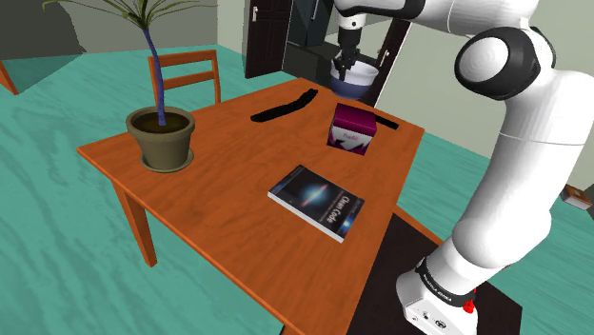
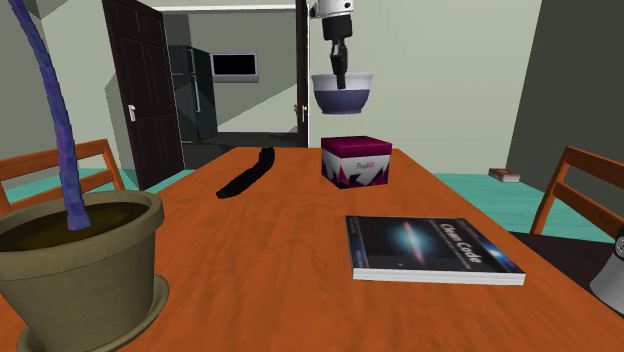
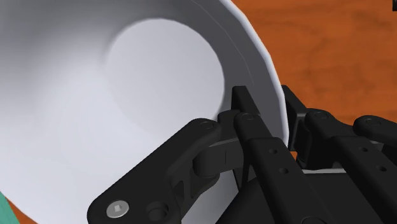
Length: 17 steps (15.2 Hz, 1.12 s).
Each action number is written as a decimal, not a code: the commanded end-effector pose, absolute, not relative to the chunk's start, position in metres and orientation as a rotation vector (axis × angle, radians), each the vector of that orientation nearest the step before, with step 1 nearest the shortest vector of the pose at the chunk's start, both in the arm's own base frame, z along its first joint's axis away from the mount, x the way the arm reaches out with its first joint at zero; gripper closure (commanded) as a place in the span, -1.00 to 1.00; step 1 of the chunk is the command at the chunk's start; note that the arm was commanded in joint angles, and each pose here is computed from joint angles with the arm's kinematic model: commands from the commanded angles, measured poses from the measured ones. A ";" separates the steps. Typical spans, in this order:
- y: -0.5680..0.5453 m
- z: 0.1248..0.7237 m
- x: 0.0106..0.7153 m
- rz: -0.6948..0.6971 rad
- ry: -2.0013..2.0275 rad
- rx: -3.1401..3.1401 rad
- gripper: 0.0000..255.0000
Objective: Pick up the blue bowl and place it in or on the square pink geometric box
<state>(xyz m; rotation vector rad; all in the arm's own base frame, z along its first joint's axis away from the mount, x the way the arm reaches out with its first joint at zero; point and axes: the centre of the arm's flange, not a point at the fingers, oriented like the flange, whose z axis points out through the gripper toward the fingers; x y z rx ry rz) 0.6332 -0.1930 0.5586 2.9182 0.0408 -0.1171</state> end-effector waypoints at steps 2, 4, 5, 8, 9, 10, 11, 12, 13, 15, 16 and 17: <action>-0.229 0.563 0.622 -0.115 0.043 2.918 1.00; -0.255 0.566 0.615 -0.115 0.043 2.918 1.00; -0.267 0.567 0.612 -0.115 0.043 2.918 1.00; -0.290 0.564 0.606 -0.115 0.043 2.918 1.00; -0.290 0.559 0.606 -0.115 0.043 2.918 1.00; -0.290 0.553 0.606 -0.115 0.043 2.918 1.00; -0.290 0.548 0.606 -0.115 0.043 2.918 1.00; -0.290 0.543 0.606 -0.115 0.043 2.918 1.00; -0.290 0.538 0.606 -0.115 0.043 2.918 1.00; -0.290 0.527 0.606 -0.115 0.043 2.918 1.00; -0.290 0.522 0.606 -0.115 0.043 2.918 1.00; -0.290 0.517 0.606 -0.115 0.043 2.918 1.00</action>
